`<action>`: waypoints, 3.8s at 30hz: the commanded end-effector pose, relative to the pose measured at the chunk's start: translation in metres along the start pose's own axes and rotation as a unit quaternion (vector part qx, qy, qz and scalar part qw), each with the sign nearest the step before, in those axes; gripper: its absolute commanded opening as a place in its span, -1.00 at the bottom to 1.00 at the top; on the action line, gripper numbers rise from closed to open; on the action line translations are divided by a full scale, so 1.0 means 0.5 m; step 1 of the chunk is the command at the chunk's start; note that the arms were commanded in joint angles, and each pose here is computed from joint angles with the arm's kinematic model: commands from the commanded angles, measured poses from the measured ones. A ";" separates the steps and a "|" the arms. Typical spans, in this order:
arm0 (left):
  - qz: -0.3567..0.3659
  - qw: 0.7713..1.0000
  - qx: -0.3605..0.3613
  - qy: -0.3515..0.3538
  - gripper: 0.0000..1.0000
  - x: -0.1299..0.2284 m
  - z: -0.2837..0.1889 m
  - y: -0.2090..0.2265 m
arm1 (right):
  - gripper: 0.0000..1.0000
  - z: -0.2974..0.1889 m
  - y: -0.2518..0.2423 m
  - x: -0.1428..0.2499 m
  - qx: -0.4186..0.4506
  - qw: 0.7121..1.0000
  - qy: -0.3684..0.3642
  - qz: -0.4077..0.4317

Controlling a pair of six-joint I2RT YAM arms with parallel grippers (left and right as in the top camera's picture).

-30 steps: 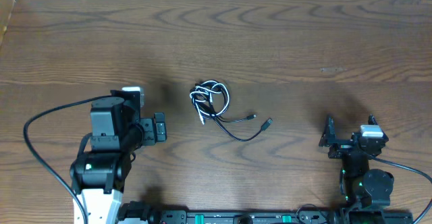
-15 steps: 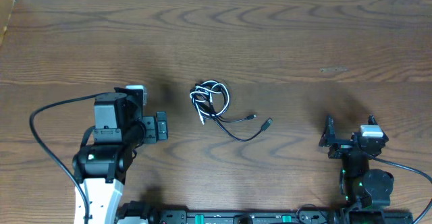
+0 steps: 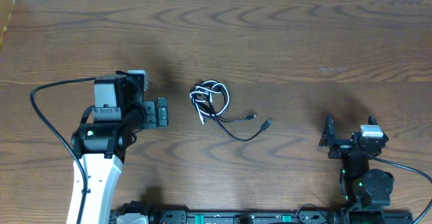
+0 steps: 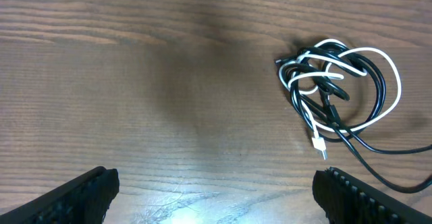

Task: Untangle cables
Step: 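Raise the left arm and move the left gripper toward the cable bundle, then lower the left gripper onto the black and white cable bundle and close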

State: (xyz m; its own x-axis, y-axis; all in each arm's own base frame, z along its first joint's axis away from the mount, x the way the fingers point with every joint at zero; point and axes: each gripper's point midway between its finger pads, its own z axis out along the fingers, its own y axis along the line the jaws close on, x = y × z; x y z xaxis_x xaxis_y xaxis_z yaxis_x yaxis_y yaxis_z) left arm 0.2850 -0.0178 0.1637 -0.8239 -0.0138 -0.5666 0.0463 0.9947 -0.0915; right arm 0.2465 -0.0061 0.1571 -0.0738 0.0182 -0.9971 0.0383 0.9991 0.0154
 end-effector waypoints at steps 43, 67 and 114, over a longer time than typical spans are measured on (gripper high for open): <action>0.045 0.996 0.066 0.048 0.96 0.007 0.059 -0.067 | 0.98 0.000 -0.003 0.002 0.004 1.000 0.002 0.007; 0.047 0.996 0.067 0.036 0.95 -0.008 0.071 -0.070 | 0.99 0.000 -0.003 0.002 0.004 1.000 0.002 0.007; -0.201 0.978 0.063 -0.004 0.96 -0.061 0.233 -0.246 | 0.99 0.000 -0.003 0.002 0.004 1.000 0.002 0.007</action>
State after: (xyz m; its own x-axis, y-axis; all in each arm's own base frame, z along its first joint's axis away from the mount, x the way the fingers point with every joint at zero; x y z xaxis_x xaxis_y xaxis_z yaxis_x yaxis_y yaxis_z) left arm 0.3545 -0.1432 0.0808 -0.8525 -0.2423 -0.4632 -0.0988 0.9448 -0.3123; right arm 0.2465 -0.0061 0.1571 -0.0738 0.0182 -0.9971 0.0383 0.9991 0.0154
